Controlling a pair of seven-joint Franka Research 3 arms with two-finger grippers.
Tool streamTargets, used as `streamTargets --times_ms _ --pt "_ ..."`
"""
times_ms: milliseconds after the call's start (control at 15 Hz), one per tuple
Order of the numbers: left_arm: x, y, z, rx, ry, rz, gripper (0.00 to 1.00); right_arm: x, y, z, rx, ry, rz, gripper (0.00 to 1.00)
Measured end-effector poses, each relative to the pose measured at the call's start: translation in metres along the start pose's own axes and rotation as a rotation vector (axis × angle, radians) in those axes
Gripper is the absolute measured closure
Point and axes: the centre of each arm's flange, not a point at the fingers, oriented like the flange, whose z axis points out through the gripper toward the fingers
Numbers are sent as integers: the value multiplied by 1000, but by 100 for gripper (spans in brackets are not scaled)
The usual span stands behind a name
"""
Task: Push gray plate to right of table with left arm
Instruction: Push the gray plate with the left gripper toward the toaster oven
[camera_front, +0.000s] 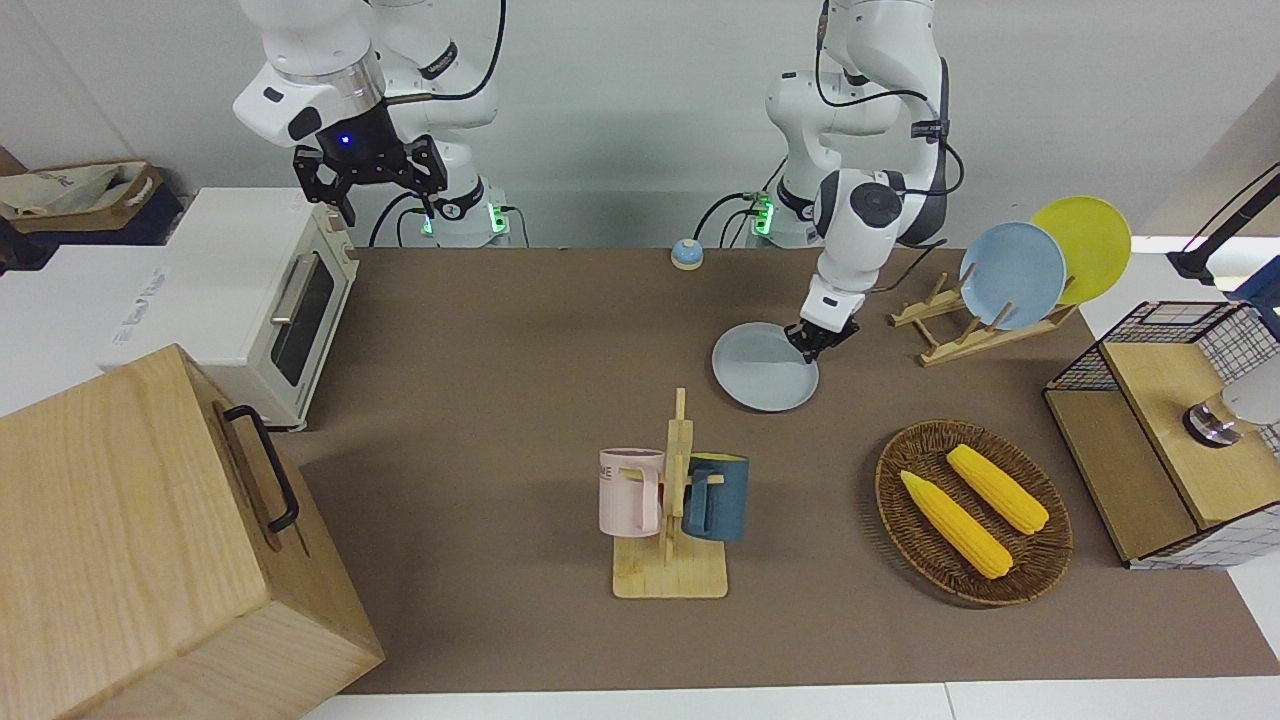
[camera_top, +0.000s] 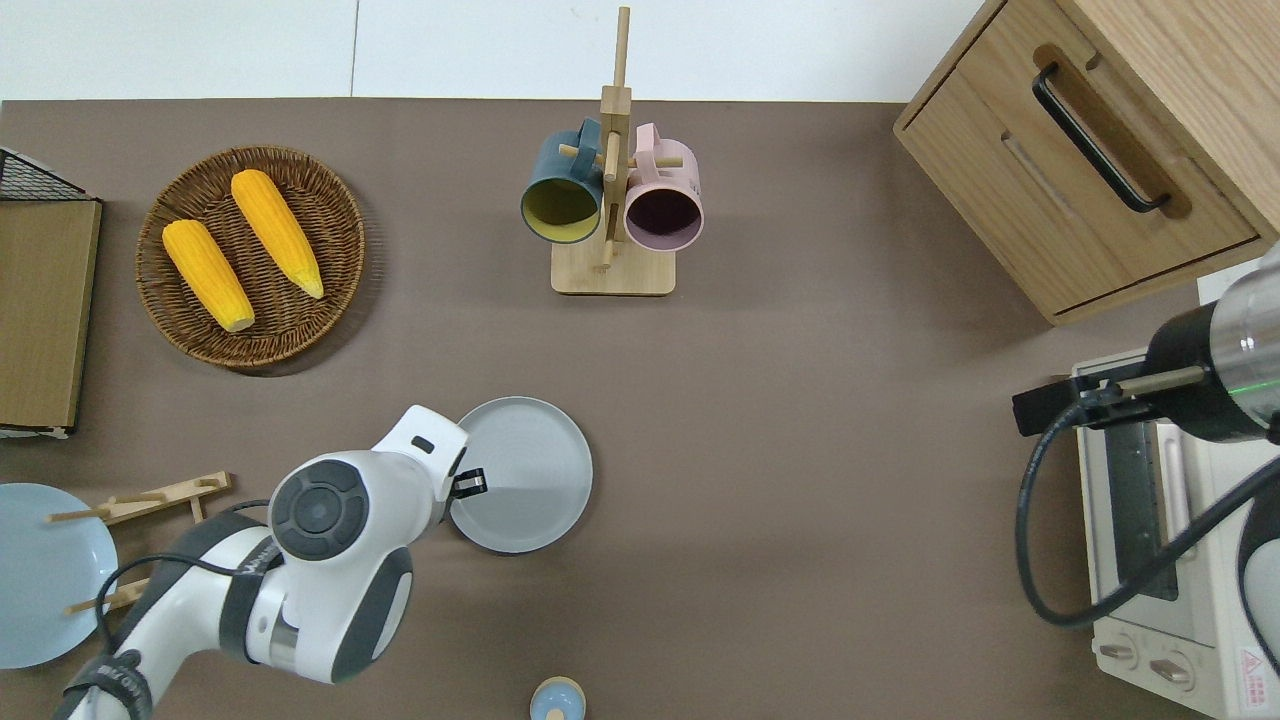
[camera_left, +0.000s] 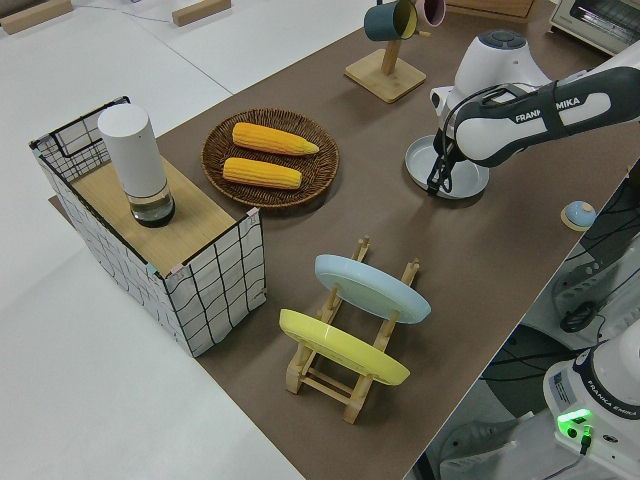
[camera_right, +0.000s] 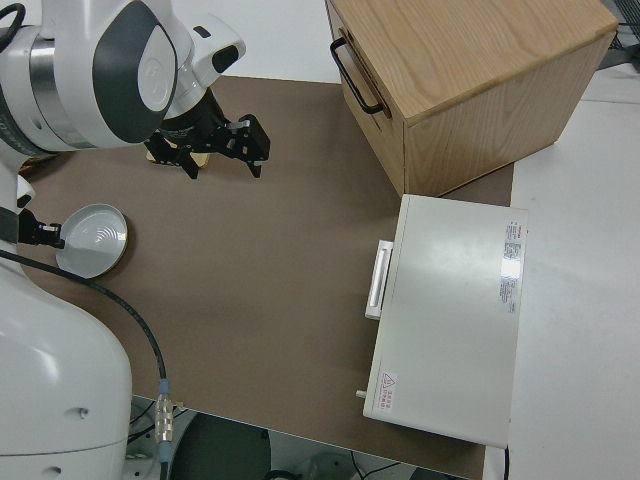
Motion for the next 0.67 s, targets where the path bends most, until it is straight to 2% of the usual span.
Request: streamTargets --times_ms 667 --pt "-47 153 4 -36 14 -107 97 0 0 0 0 0 0 1"
